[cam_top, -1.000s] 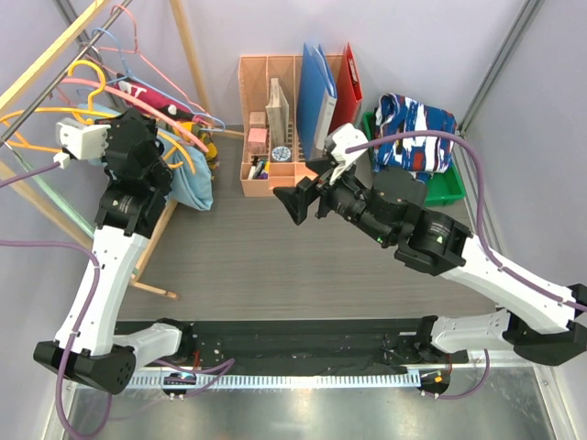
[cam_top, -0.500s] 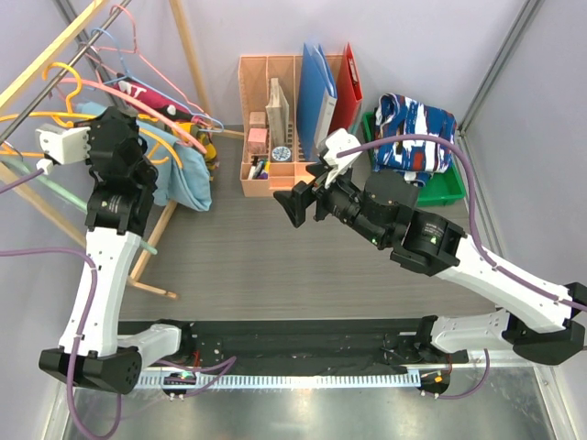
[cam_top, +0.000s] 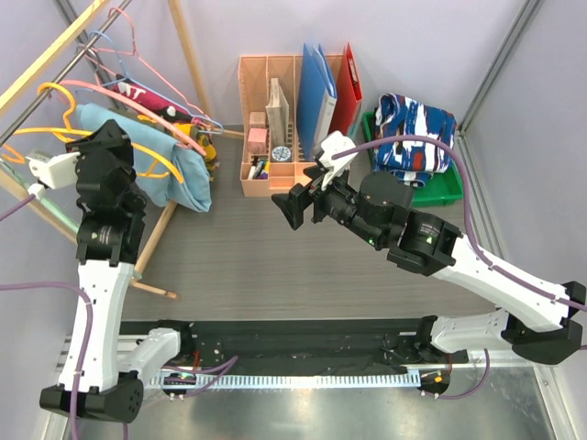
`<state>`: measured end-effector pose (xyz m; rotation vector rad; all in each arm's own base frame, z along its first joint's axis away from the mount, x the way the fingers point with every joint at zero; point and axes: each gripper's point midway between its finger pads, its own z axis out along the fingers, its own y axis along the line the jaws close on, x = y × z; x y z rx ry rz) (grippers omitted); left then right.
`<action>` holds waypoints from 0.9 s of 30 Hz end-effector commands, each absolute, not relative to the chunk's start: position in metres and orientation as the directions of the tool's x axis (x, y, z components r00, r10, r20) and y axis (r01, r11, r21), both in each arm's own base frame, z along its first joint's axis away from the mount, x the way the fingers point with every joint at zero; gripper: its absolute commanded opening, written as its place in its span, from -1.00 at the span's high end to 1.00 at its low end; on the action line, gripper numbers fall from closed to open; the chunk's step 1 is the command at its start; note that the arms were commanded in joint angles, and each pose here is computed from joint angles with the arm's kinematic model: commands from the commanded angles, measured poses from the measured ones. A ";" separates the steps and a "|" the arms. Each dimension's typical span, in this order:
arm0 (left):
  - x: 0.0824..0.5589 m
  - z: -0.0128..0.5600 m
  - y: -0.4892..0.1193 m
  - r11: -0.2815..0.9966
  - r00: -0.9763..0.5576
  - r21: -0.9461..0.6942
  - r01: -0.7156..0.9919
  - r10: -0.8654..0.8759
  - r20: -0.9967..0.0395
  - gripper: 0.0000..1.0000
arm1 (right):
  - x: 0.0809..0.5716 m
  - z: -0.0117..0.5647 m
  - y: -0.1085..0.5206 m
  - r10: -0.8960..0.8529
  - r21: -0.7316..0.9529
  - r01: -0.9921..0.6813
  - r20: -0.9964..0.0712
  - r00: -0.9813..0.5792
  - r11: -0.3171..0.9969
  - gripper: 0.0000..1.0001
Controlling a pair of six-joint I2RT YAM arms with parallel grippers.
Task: Remove the trousers from the hanger
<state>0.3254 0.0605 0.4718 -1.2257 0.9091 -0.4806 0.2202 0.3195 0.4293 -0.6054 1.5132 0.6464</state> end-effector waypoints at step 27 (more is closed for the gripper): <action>0.237 0.553 -0.083 0.266 -0.126 -0.902 0.339 -0.938 -0.324 -0.33 | 0.200 0.321 0.282 -0.038 0.220 -0.567 -0.912 -0.408 0.794 -0.98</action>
